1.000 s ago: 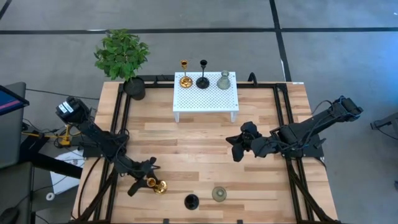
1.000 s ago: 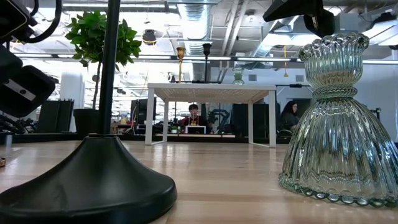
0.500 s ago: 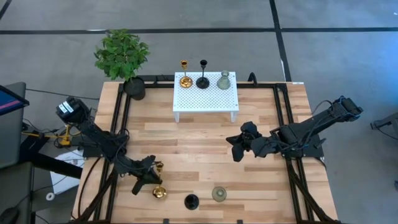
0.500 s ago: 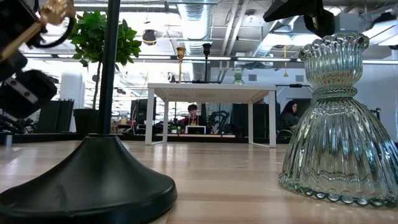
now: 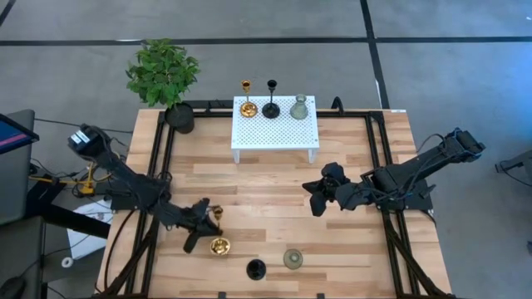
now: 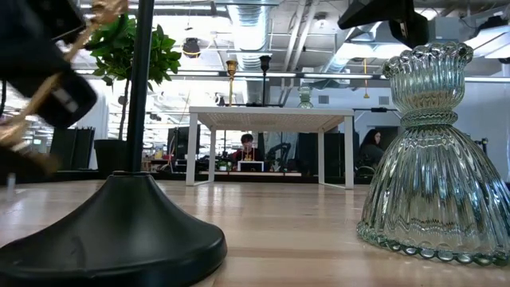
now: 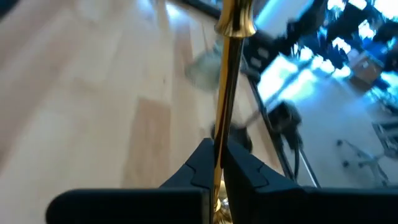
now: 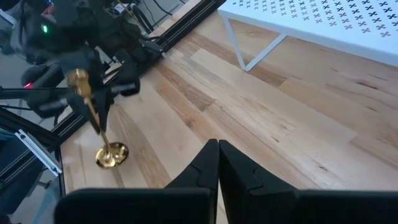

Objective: Pick & Place candle stick holders
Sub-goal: Put the gold candle holder on the shelf aligned with the other gold candle holder

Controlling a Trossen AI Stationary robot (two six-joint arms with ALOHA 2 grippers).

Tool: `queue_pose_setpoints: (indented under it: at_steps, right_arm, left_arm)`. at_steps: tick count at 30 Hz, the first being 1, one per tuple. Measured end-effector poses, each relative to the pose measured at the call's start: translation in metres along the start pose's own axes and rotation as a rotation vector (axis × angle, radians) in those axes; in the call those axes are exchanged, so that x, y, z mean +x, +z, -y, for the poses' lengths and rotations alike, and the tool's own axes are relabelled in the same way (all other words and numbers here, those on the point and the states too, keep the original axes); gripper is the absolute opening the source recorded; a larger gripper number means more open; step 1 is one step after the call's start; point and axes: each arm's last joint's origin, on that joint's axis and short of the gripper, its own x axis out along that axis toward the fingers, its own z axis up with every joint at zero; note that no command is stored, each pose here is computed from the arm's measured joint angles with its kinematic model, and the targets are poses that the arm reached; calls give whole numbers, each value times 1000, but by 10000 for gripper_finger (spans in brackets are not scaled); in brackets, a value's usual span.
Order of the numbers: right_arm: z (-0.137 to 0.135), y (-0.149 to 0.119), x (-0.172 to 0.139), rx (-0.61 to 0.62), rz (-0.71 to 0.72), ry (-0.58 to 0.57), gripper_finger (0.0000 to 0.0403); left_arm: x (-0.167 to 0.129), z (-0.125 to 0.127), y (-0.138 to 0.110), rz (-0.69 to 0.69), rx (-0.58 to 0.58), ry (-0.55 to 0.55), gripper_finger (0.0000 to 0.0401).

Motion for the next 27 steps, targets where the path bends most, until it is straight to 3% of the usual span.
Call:
queue_pose_setpoints:
  at_steps: [4,8,13,20,27]
  right_arm:
    - [1,0,0,-4,-3,-4,0]
    - [1,0,0,-4,-3,-4,0]
    - [1,0,0,-5,3,-10,0]
    - [2,-1,0,-11,13,-27,0]
    - [7,-7,2,-38,-7,-55,0]
  left_arm:
    - [-10,-2,25,105,30,-1,14]
    - [-16,3,53,107,99,46,14]
    - [-22,7,91,14,195,208,14]
    - [-34,3,151,175,318,375,14]
    - [-31,-25,184,228,328,600,14]
